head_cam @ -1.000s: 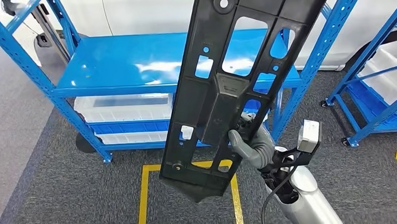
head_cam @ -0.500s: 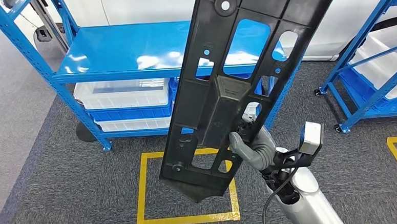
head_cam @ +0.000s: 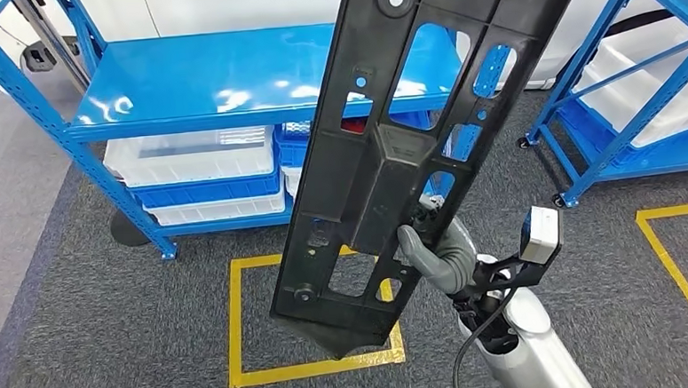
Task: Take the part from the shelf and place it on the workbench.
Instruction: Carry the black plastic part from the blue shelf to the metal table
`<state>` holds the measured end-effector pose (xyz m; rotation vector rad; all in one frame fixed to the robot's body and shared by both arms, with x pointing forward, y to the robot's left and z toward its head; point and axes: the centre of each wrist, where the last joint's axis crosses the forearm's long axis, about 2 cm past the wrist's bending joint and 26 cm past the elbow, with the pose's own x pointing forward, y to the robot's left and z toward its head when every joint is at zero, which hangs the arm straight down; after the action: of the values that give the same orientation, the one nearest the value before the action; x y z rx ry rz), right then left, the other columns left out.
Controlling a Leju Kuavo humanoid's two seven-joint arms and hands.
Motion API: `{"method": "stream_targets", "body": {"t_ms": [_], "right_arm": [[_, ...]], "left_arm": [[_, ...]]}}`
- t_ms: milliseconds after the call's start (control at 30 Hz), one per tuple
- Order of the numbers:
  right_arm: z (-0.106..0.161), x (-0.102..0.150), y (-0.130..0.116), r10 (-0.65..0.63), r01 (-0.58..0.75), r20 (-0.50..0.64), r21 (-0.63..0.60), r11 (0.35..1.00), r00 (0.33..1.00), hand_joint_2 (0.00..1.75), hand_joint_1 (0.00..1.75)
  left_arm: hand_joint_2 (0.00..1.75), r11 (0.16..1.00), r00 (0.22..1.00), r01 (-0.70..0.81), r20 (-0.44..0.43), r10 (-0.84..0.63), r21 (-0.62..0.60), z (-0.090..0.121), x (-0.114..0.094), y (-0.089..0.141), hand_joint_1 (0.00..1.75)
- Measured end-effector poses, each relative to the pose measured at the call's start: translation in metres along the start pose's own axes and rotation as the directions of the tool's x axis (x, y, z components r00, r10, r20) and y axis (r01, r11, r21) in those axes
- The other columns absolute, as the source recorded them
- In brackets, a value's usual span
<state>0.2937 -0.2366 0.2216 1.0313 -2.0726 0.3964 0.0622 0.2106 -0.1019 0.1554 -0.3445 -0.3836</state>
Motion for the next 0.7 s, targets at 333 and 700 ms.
{"method": "stream_targets", "body": {"t_ms": [333,700], "right_arm": [[0.010,0.002,0.000,-0.004,0.004,0.010,-0.027,1.000,1.000,1.75,1.75],[0.014,0.004,0.001,-0.003,0.004,0.022,-0.035,0.999,1.000,1.75,1.75]], "left_arm": [[1.75,1.000,1.000,-0.004,0.017,0.004,0.022,0.000,0.000,0.001,0.00],[1.75,0.999,1.000,-0.012,0.019,0.012,0.040,-0.002,0.002,0.007,0.00]]}}
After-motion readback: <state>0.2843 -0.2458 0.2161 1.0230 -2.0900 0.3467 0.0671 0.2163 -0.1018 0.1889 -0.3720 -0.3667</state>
